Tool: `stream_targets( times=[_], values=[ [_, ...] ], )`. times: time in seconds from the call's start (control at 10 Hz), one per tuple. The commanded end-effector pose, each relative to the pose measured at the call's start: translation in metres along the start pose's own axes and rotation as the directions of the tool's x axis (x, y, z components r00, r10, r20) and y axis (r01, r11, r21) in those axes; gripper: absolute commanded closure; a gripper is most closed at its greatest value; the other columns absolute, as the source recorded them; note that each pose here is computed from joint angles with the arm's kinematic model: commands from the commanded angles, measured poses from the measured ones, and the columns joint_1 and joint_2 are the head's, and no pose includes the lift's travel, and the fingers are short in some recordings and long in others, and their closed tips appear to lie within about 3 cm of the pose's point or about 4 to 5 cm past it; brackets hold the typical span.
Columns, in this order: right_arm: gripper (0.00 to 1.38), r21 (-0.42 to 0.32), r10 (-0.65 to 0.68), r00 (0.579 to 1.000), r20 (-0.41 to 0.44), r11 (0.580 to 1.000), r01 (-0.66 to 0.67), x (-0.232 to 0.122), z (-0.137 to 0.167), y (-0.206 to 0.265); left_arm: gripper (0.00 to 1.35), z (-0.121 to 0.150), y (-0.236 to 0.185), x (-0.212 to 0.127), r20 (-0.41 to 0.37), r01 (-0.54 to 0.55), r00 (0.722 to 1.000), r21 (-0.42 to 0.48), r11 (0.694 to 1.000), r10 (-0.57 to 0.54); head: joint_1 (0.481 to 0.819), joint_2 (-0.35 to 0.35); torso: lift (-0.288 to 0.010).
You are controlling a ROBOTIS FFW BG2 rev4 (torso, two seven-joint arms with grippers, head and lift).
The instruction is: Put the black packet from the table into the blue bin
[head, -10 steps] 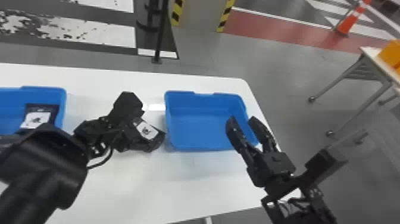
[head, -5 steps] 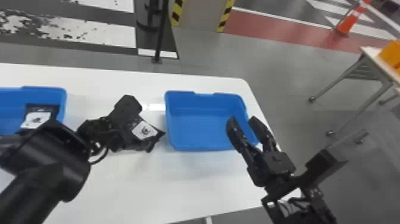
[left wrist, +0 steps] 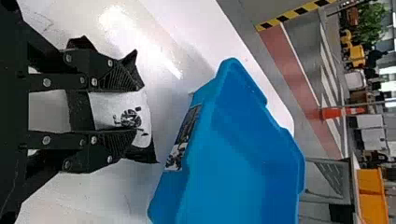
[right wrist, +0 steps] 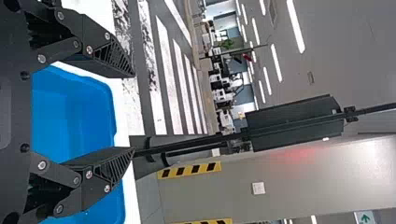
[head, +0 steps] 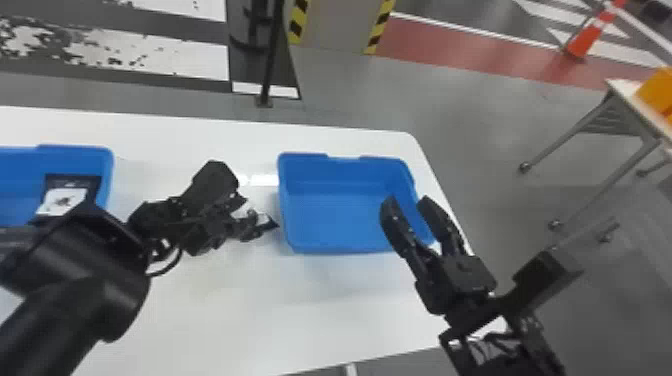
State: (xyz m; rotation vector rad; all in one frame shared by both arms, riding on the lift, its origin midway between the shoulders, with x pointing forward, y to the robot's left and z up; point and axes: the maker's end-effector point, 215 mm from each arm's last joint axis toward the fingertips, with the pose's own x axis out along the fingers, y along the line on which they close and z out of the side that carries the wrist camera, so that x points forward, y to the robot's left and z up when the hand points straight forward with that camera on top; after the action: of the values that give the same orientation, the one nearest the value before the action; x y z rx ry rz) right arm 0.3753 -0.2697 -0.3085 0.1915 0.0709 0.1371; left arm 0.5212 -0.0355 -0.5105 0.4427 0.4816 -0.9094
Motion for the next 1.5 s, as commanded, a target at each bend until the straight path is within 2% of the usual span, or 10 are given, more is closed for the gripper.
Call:
stream_targets(
  times=[0.0, 0.3, 0.5, 0.6, 0.8, 1.0, 1.1, 1.3, 1.4],
  values=[
    [0.51, 0.002, 0.0, 1.0, -0.001, 1.0, 0.0, 0.0, -0.001, 0.0, 1.22, 0.017, 0.003, -0.002, 0.05, -0.005, 0.999, 0.05, 0.999, 0.003, 0.695, -0.35, -0.11],
    [0.51, 0.0, -0.001, 1.0, -0.004, 1.0, 0.001, -0.002, -0.001, 0.0, 1.22, 0.041, 0.041, -0.025, 0.157, -0.047, 0.987, 0.061, 0.997, 0.037, 0.695, -0.35, -0.11],
    [0.51, -0.002, 0.001, 1.0, 0.001, 1.0, -0.001, -0.002, 0.002, 0.001, 1.22, 0.067, 0.07, -0.07, 0.239, -0.124, 0.965, 0.061, 0.99, 0.107, 0.695, -0.336, -0.11],
    [0.51, -0.001, 0.0, 1.0, -0.002, 1.0, 0.0, -0.003, 0.001, 0.001, 1.22, 0.062, 0.088, -0.099, 0.255, -0.175, 0.954, 0.038, 0.984, 0.16, 0.695, -0.319, -0.11],
    [0.51, 0.002, 0.003, 1.0, 0.002, 1.0, -0.003, -0.005, 0.004, 0.003, 1.22, 0.036, 0.138, -0.175, 0.249, -0.321, 0.918, 0.007, 0.947, 0.309, 0.695, -0.264, -0.11],
    [0.51, 0.004, 0.002, 1.0, 0.003, 1.0, -0.002, -0.005, 0.004, 0.002, 1.22, -0.015, 0.177, -0.233, 0.17, -0.44, 0.883, -0.019, 0.898, 0.437, 0.695, -0.156, -0.11],
    [0.51, 0.004, 0.002, 1.0, 0.003, 1.0, -0.002, -0.005, 0.004, 0.002, 1.22, -0.04, 0.187, -0.252, 0.132, -0.472, 0.871, -0.041, 0.88, 0.473, 0.695, -0.098, -0.11],
    [0.51, 0.004, 0.003, 1.0, 0.007, 1.0, -0.003, -0.004, 0.006, 0.003, 1.21, -0.07, 0.184, -0.271, 0.075, -0.498, 0.861, -0.079, 0.863, 0.504, 0.695, -0.03, -0.11],
    [0.51, 0.004, 0.005, 1.0, 0.01, 1.0, -0.005, -0.003, 0.007, 0.004, 1.14, -0.085, 0.182, -0.284, 0.044, -0.515, 0.852, -0.112, 0.85, 0.522, 0.695, -0.007, -0.11]
  ],
)
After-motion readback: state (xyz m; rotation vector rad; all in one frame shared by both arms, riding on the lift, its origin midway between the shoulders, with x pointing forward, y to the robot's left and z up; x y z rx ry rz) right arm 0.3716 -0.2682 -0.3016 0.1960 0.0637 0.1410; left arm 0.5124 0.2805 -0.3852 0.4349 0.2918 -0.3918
